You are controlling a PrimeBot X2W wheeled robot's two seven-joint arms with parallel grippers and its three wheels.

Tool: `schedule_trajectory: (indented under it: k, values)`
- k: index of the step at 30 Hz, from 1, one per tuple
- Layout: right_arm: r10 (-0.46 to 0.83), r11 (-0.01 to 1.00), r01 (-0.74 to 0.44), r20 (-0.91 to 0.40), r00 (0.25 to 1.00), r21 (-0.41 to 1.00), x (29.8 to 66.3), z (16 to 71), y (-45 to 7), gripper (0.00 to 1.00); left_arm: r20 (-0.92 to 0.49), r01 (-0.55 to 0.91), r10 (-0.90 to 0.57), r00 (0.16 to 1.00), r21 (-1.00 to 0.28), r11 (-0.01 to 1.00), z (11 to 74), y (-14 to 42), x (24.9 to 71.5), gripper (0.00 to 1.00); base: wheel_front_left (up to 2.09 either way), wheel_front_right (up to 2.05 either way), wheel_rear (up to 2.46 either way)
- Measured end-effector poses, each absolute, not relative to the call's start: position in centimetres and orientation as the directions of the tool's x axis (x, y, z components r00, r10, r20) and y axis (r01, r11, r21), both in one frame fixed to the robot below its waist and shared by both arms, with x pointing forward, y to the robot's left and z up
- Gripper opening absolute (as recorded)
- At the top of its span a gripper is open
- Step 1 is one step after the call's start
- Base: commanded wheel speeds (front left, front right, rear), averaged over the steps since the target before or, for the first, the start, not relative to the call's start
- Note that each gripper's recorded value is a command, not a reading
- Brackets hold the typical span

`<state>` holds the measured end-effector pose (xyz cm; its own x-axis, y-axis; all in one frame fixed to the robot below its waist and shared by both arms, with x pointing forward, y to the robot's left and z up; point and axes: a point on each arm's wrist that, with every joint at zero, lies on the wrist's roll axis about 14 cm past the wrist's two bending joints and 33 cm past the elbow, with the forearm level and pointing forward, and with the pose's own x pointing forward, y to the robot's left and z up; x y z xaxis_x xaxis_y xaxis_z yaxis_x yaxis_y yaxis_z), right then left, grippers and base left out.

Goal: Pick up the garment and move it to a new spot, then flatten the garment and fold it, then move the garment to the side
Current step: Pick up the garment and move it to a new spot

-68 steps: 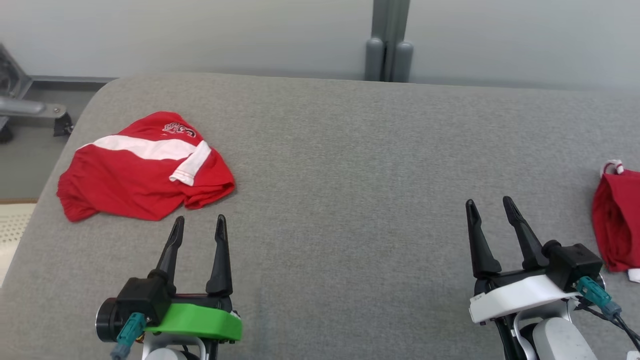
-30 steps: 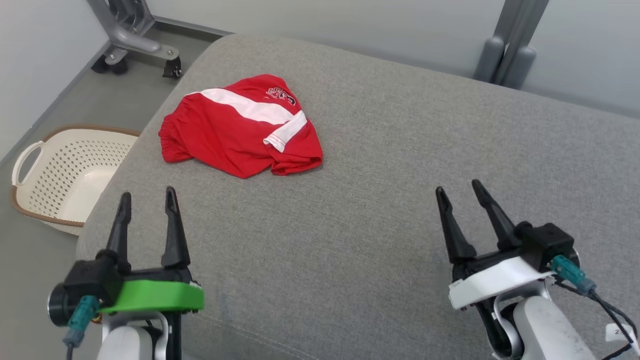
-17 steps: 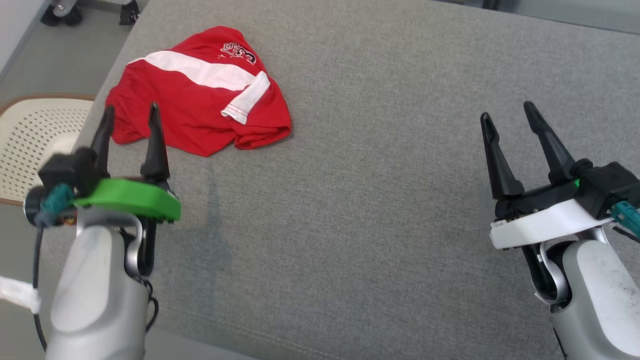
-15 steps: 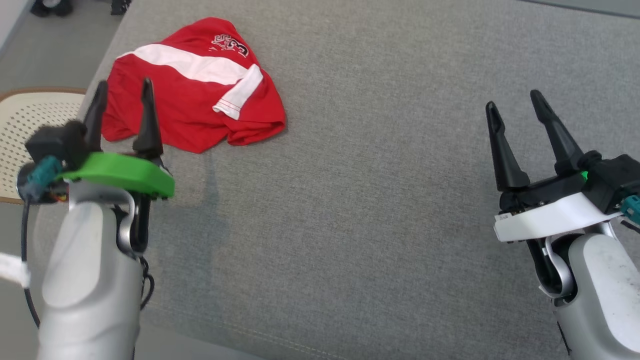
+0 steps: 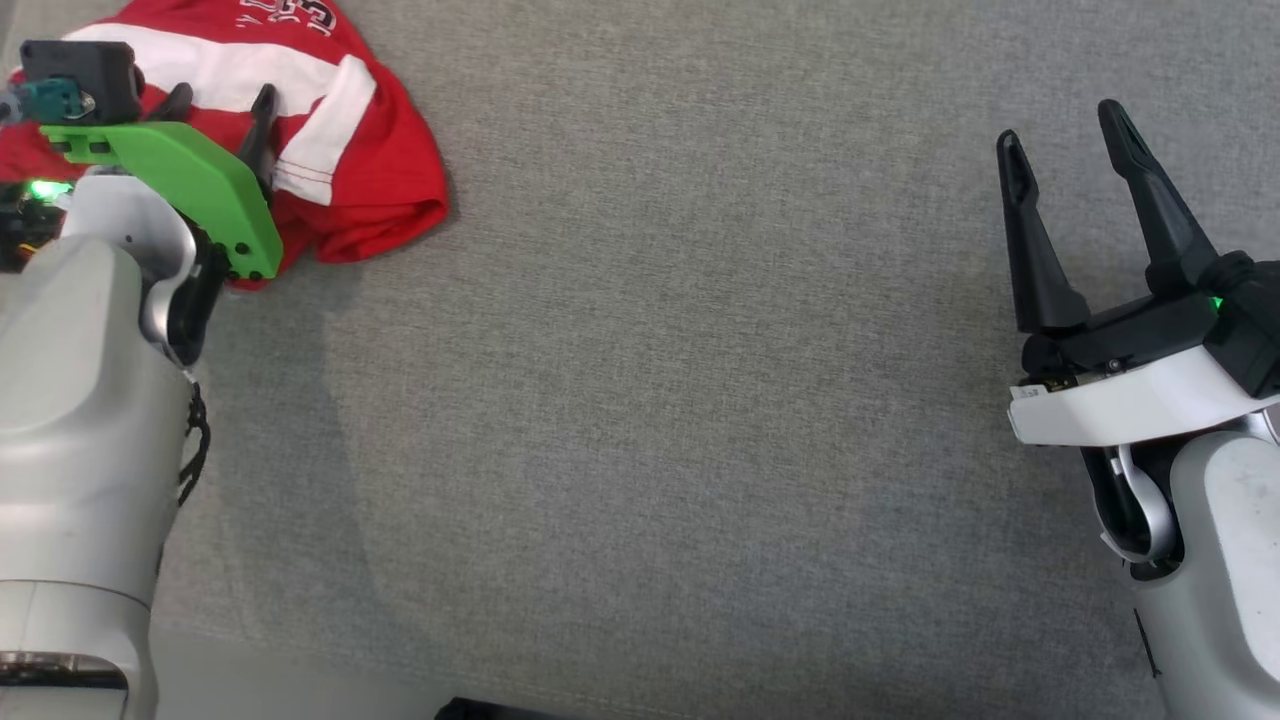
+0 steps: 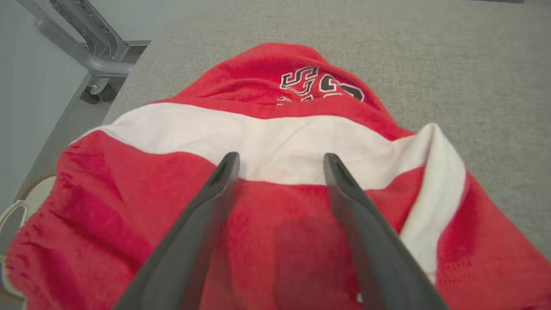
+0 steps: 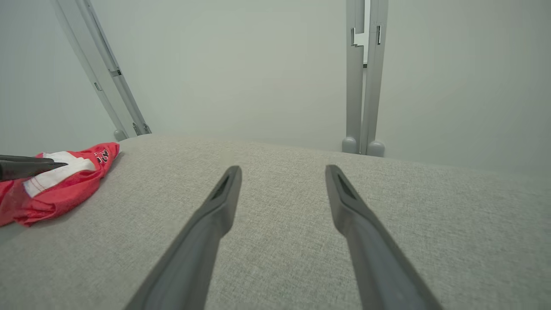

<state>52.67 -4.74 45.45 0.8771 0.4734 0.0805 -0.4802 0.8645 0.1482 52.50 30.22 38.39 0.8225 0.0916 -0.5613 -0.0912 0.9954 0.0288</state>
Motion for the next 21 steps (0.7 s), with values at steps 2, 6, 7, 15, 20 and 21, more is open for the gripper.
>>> schedule_trajectory:
  k: [2,6,7,15,20,21]
  values:
    - [0.464,0.871,-0.468,0.065,0.883,0.148,52.7,44.7,-5.3,1.00,-0.613,-0.084,0.089,0.785,0.036,0.996,37.1,30.4,52.6,1.00,0.00,0.00,0.00]
    - [0.443,0.885,-0.444,0.037,0.896,0.143,52.7,43.4,-6.4,1.00,-0.690,-0.085,0.087,0.718,0.036,0.996,35.0,30.6,52.8,1.00,0.00,0.00,0.00]
    - [0.439,0.887,-0.439,0.032,0.898,0.143,52.7,43.2,-6.6,1.00,-0.708,-0.087,0.086,0.701,0.034,0.996,34.6,30.7,52.9,1.00,0.00,0.00,0.00]
    - [0.421,0.897,-0.418,0.011,0.907,0.141,52.6,42.3,-7.3,1.00,-0.807,-0.086,0.058,0.588,0.009,0.996,33.0,30.2,52.6,0.00,0.00,0.00,0.00]
    - [0.418,0.897,-0.417,0.025,0.908,0.145,52.5,42.8,-7.2,1.00,-0.763,-0.070,0.058,0.644,0.017,0.997,33.9,30.2,52.7,0.00,0.00,0.00,0.00]
    - [0.418,0.897,-0.418,0.030,0.908,0.145,52.5,43.0,-7.1,1.00,-0.744,-0.067,0.062,0.665,0.023,0.997,34.3,30.3,52.8,0.00,0.00,0.00,0.00]
